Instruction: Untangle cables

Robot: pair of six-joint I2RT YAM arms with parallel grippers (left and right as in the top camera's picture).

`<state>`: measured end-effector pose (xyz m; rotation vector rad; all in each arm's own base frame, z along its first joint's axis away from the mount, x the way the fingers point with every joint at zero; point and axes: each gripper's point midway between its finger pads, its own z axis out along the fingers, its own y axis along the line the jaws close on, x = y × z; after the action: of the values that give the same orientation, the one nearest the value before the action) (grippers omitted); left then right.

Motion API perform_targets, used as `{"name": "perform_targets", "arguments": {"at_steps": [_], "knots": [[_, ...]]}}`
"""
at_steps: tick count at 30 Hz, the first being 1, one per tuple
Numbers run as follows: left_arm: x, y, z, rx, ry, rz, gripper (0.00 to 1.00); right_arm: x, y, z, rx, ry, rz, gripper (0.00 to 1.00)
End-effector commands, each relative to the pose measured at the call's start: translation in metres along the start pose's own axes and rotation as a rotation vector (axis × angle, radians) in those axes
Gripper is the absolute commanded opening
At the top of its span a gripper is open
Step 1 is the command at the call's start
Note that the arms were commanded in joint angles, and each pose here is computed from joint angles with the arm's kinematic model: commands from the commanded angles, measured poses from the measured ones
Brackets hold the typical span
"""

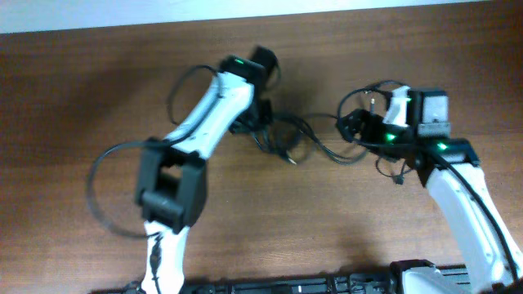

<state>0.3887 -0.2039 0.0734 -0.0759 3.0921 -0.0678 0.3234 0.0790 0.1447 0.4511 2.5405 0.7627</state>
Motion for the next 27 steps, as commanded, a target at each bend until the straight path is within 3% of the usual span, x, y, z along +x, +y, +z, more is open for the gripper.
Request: {"name": "perform_targets", "arguments": {"at_steps": [1, 4, 6, 7, 8, 10, 13, 15, 17, 18, 21, 22, 24, 27], "knots": [[-0.029, 0.014, -0.105, 0.068, -0.28, 0.168, 0.0, 0.031, 0.027, 0.036, -0.066, 0.149, -0.06, 0.96], [-0.03, 0.022, -0.141, 0.076, -0.369, 0.301, 0.0, 0.04, 0.051, 0.05, -0.15, 0.182, -0.119, 1.0], [-0.041, 0.038, -0.157, 0.046, -0.438, 0.277, 0.0, 0.05, 0.097, 0.032, -0.425, 0.241, -0.229, 1.0], [-0.049, 0.045, -0.159, 0.061, -0.456, 0.187, 0.0, 0.059, 0.132, 0.006, -0.669, 0.288, -0.318, 1.0], [-0.056, 0.052, -0.148, 0.071, -0.444, 0.086, 0.0, 0.066, 0.157, -0.021, -0.875, 0.327, -0.405, 0.99], [-0.054, 0.049, -0.124, 0.081, -0.379, 0.057, 0.0, 0.071, 0.178, -0.053, -1.089, 0.332, -0.56, 0.98], [-0.044, 0.045, -0.102, 0.078, -0.293, 0.037, 0.0, 0.051, 0.19, -0.053, -1.091, 0.161, -0.706, 0.99], [-0.041, 0.078, -0.1, -0.071, -0.293, -0.094, 0.0, 0.032, 0.193, -0.042, -1.01, 0.046, -0.708, 0.99], [-0.034, 0.129, -0.107, -0.285, -0.328, -0.342, 0.0, 0.027, 0.192, -0.037, -0.967, 0.088, -0.567, 0.99], [-0.032, 0.132, -0.107, -0.283, -0.327, -0.396, 0.0, 0.03, 0.192, -0.034, -0.954, 0.133, -0.498, 0.99], [-0.045, 0.104, -0.102, -0.108, -0.327, -0.435, 0.0, 0.081, 0.139, 0.037, -0.47, 0.385, 0.015, 0.99], [-0.047, 0.098, -0.102, -0.076, -0.326, -0.434, 0.03, 0.099, 0.131, 0.044, -0.412, 0.444, 0.041, 0.99], [-0.048, 0.097, -0.102, -0.067, -0.327, -0.432, 0.07, 0.116, 0.149, 0.033, -0.523, 0.538, -0.016, 0.99], [-0.048, 0.097, -0.102, -0.098, -0.316, -0.235, 0.0, 0.095, 0.174, 0.014, -0.723, 0.381, -0.325, 0.98]]}}
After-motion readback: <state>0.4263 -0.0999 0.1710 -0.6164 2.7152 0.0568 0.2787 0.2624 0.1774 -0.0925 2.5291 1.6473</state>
